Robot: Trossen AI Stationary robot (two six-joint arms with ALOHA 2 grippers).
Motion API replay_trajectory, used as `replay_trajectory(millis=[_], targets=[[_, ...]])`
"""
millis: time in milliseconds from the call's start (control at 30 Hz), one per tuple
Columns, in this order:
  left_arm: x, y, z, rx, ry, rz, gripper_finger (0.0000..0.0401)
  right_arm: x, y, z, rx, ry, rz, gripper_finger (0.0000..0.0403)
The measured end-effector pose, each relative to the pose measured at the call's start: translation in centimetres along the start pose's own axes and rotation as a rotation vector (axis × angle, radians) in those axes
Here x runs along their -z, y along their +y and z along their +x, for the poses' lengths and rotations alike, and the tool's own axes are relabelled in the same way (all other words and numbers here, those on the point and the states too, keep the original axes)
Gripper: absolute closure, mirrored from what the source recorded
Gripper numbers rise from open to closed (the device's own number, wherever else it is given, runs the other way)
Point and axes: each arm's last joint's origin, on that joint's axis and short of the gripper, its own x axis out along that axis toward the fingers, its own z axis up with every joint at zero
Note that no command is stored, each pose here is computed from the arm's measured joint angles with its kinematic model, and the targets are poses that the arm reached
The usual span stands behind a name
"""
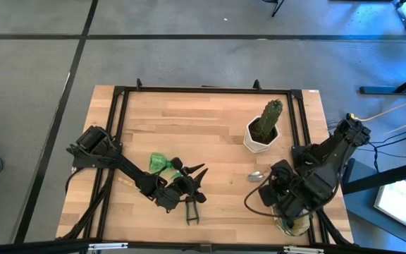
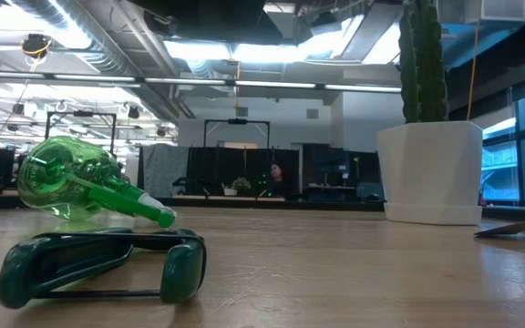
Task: Pick & Place Garden tools in Gardening bag
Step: Put the top grafting pruner into the side pocket of the white bag
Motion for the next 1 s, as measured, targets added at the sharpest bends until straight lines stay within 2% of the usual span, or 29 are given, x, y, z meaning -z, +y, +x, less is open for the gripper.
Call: replay_trajectory(millis=[367, 700, 1000], targets=[[0.0, 0.0, 0.0, 0.000, 0.000, -0.002, 0.0313, 1.7, -0.6, -1.3, -0.062, -0.016, 0.021, 0.0389], [0.0, -0.2, -0.4, 0.013, -0.004, -0.008, 0.0313, 2.1, 0.9, 0.4, -0.015, -0.075, 0.024, 0.0389], [0.0, -0.2, -0.5, 0.017, -0.005, -0.007, 0.0313, 1.9, 1.1, 0.5, -0.050, -0.158, 0.030, 0.0389]])
